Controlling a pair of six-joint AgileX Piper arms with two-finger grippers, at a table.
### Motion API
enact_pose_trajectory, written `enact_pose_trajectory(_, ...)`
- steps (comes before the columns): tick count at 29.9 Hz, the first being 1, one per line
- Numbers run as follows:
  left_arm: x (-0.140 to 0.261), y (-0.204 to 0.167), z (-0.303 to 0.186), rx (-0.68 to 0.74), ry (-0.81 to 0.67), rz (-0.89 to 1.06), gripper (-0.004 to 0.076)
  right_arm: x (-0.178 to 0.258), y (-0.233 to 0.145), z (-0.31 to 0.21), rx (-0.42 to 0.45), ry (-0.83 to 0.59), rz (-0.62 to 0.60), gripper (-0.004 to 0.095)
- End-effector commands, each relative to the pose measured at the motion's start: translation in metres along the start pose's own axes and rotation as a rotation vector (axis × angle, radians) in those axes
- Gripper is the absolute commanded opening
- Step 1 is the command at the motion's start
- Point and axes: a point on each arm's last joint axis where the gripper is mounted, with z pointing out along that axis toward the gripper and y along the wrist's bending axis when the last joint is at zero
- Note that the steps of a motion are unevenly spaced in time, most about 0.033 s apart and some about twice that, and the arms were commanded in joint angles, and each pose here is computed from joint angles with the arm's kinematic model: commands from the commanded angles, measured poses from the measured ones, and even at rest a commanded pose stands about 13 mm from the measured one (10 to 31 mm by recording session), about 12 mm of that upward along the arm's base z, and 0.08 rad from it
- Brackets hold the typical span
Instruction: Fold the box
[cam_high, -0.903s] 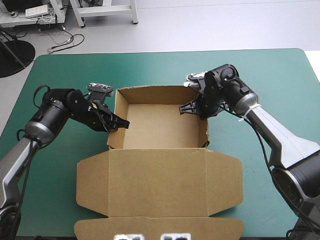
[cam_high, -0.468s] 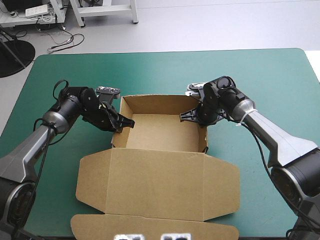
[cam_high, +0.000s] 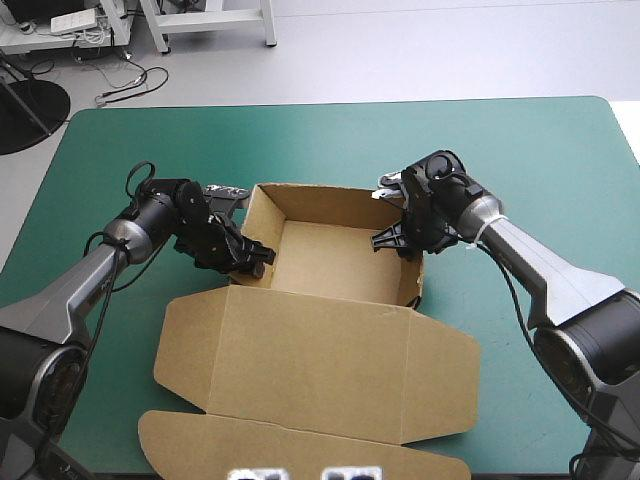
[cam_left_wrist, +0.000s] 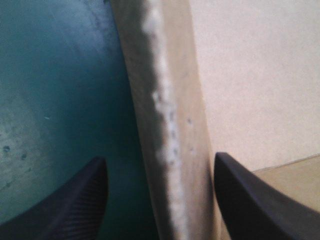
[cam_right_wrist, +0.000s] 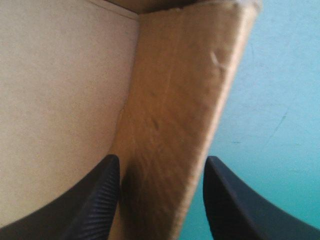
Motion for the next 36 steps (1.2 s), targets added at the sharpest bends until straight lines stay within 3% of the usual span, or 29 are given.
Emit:
enact_pose_trajectory(1, -0.006, -0.008, -0.022, 0.020, -0.113, 0.008, 0.0540, -0.006, -0.011, -0.035, 0.054, -0.086, -0.015, 0.0506)
enact_pose_trajectory(9, -0.013, -0.013, -0.045, 0.020, -0.205, 0.025, 0.0540, -0.015, -0.006, -0.065, -0.035, -0.158, -0.027, 0.0506)
enact_pose_trajectory(18, -0.019, -0.016, -0.110, -0.107, -0.285, 0.132, 0.0539, -0.007, -0.015, -0.115, -0.055, -0.299, -0.024, 0.0485)
enact_pose_trajectory(22, -0.014, -0.023, -0.154, -0.145, -0.326, 0.153, 0.0517, 0.008, -0.027, -0.152, -0.027, -0.404, -0.016, 0.0485)
enact_pose_trajectory(26, -0.003, -0.033, -0.205, -0.146, -0.448, 0.168, 0.0392, 0.028, -0.037, -0.186, -0.045, -0.493, 0.054, 0.0485)
enact_pose_trajectory(31, 0.024, -0.043, -0.262, -0.152, -0.628, 0.192, 0.0008, 0.049, -0.044, -0.214, -0.096, -0.564, 0.137, 0.0485)
enact_pose_trajectory(36, 0.059, -0.049, -0.296, -0.152, -0.740, 0.208, -0.0010, 0.043, -0.047, -0.205, -0.173, -0.518, 0.219, 0.0484)
